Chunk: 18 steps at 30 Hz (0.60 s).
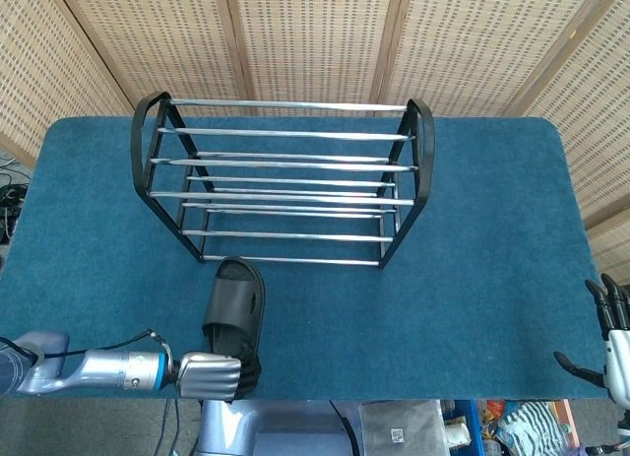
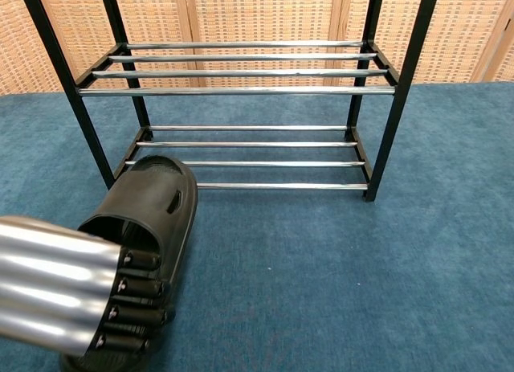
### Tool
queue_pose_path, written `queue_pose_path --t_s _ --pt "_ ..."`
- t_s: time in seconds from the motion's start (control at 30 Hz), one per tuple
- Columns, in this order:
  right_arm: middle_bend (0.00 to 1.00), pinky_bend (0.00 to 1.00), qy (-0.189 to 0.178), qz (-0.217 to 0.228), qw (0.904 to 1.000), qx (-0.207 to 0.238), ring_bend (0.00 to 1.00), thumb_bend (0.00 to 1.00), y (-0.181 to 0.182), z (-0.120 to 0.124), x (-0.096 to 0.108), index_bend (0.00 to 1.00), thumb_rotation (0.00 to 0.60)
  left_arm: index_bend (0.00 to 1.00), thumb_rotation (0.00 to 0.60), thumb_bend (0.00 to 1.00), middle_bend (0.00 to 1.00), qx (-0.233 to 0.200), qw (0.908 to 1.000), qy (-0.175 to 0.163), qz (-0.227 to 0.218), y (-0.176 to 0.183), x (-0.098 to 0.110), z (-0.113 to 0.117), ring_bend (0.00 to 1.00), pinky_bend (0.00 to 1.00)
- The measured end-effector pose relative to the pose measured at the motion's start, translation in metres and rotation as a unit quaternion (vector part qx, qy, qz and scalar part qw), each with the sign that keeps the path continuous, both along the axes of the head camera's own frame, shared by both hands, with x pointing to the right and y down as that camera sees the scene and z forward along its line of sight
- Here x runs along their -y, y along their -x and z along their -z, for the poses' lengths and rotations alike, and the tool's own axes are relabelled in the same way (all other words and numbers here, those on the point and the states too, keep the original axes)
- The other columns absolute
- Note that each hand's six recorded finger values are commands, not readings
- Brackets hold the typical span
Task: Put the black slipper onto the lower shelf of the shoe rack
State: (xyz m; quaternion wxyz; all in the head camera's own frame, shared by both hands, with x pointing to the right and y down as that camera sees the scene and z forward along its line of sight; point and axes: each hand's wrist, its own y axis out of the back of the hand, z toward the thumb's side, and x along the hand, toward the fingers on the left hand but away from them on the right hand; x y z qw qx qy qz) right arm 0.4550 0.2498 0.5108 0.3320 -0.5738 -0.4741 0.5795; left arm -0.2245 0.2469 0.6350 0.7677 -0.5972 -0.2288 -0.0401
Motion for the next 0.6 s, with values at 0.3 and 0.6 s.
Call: queue_pose_path --t_s 0.3,0.6 --pt "0.0 0.0 0.001 -0.015 0.9999 -0.003 0.0 0.0 -0.008 -0.001 0.003 0.0 0.6 0.63 0.6 0.13 0.52 -0.01 0.9999 -0.001 -0.01 -0.003 0.042 -0.013 0.45 0.42" --pt "0.0 0.0 -0.001 -0.039 0.9991 -0.019 0.0 0.0 -0.019 -0.006 0.01 0.0 0.6 0.63 0.6 0.13 0.52 -0.001 1.0 -0.003 -0.005 -0.004 0.094 -0.024 0.45 0.42"
